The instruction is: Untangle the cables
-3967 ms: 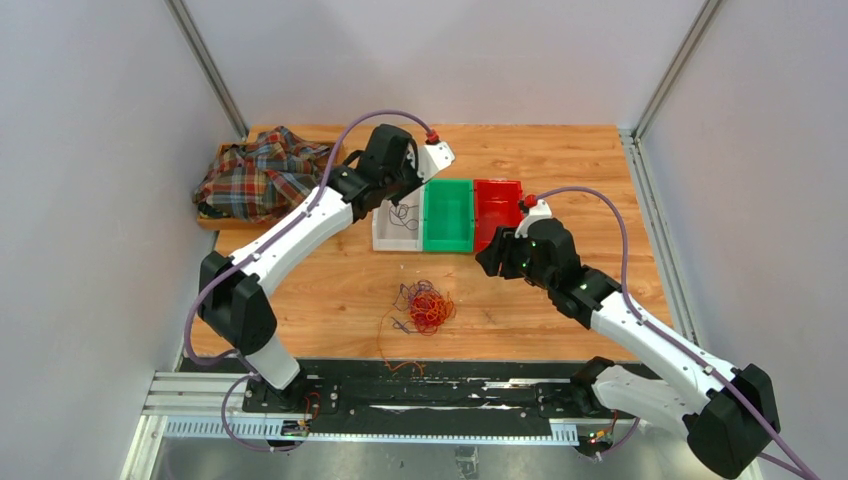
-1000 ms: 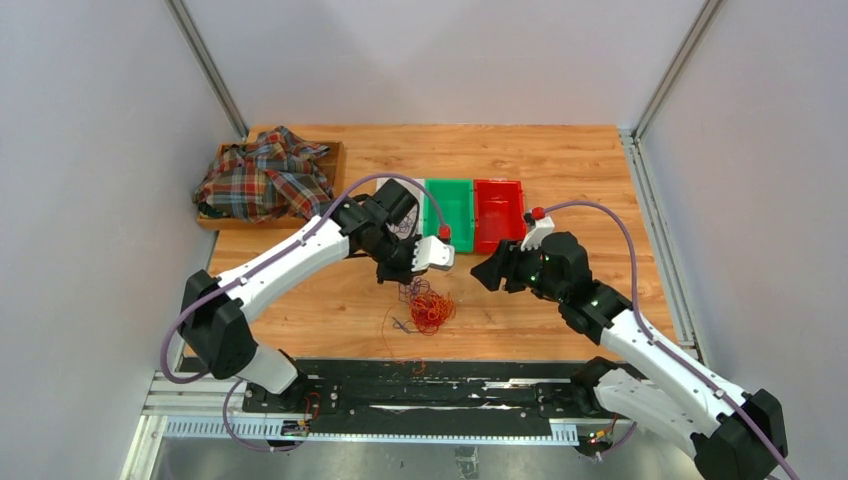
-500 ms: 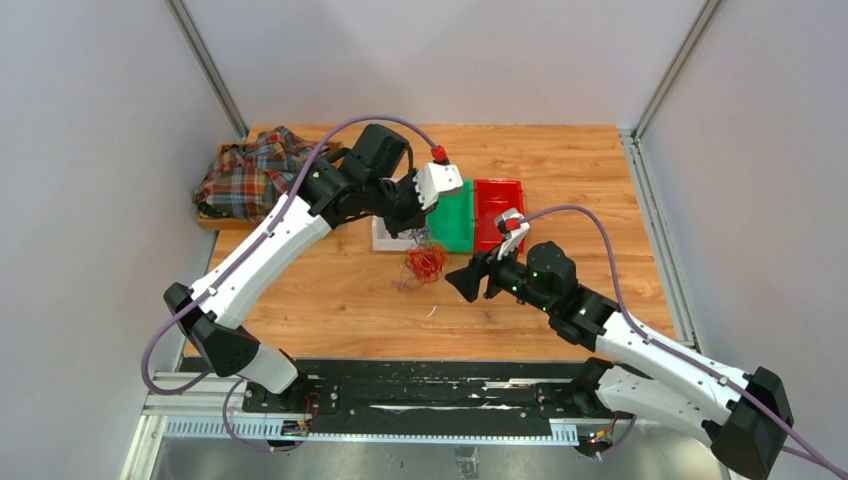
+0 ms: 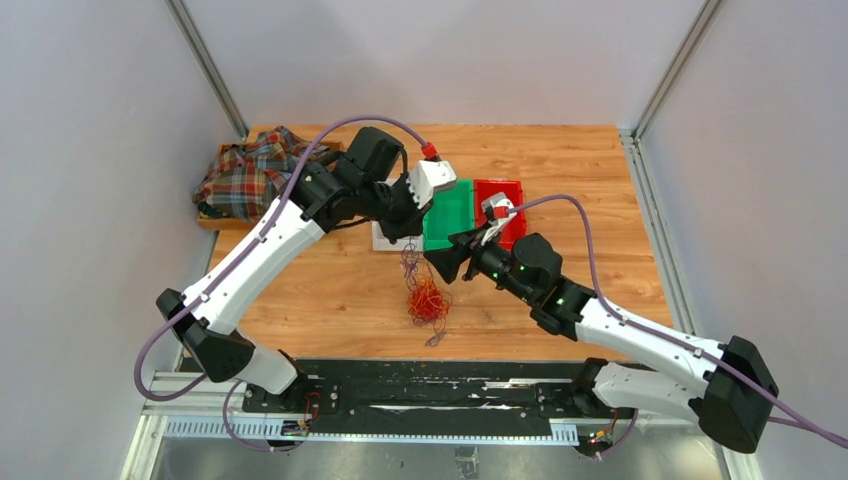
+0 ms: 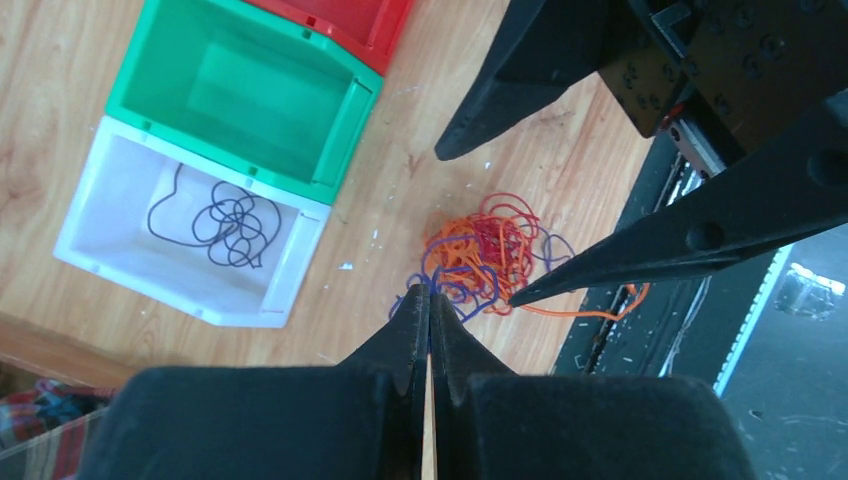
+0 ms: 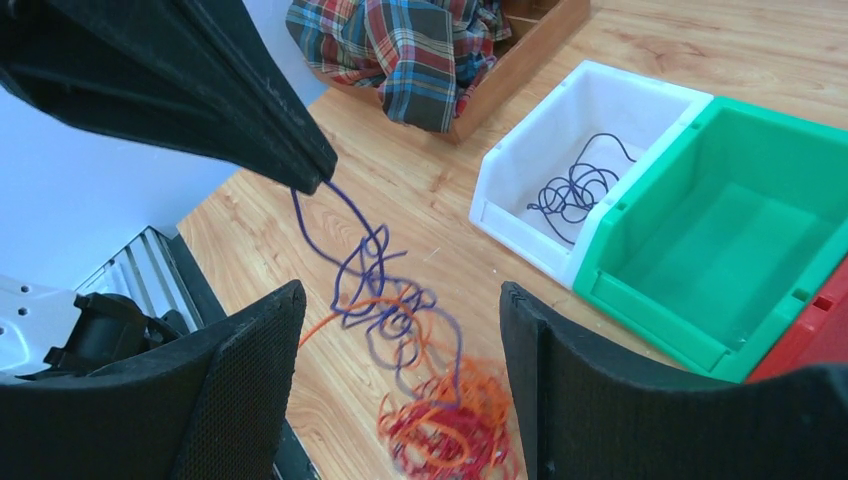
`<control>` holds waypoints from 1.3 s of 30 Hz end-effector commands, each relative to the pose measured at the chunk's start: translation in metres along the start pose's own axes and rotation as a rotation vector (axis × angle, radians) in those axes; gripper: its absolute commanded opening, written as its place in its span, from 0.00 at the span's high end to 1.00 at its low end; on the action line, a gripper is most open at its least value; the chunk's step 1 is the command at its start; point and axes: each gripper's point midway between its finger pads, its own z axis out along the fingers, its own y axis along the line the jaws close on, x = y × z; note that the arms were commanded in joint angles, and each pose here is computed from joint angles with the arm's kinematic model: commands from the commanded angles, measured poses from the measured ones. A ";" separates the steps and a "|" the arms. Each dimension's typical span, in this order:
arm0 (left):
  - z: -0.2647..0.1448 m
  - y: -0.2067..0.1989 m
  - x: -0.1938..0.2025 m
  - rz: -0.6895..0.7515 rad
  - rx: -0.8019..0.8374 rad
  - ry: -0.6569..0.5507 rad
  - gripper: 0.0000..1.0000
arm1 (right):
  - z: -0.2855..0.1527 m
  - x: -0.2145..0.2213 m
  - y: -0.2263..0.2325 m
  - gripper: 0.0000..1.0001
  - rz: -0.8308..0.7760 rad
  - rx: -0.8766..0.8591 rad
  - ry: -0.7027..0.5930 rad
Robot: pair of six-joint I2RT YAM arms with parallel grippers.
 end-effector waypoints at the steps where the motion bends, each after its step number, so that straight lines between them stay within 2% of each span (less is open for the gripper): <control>1: -0.009 -0.012 -0.003 -0.028 0.034 -0.033 0.99 | 0.010 -0.025 0.015 0.29 0.003 -0.037 -0.085; 8: -0.011 -0.032 -0.002 -0.084 0.121 -0.051 0.99 | 0.026 -0.018 0.004 0.30 0.020 0.019 -0.082; 15: -0.026 -0.041 -0.024 -0.123 0.160 -0.116 1.00 | 0.047 -0.009 -0.002 0.32 0.053 0.041 -0.095; 22: -0.056 -0.038 -0.059 -0.117 0.115 -0.205 0.99 | 0.064 0.043 -0.019 0.34 0.088 0.100 -0.025; 27: -0.081 -0.024 -0.077 -0.058 0.010 -0.263 1.00 | 0.064 0.073 -0.032 0.35 0.104 0.141 0.015; 35: -0.160 0.018 -0.141 0.171 -0.310 -0.454 1.00 | 0.055 0.110 -0.047 0.37 0.133 0.202 0.096; 39: -0.180 0.026 -0.154 0.230 -0.382 -0.493 1.00 | 0.053 0.123 -0.051 0.38 0.144 0.224 0.133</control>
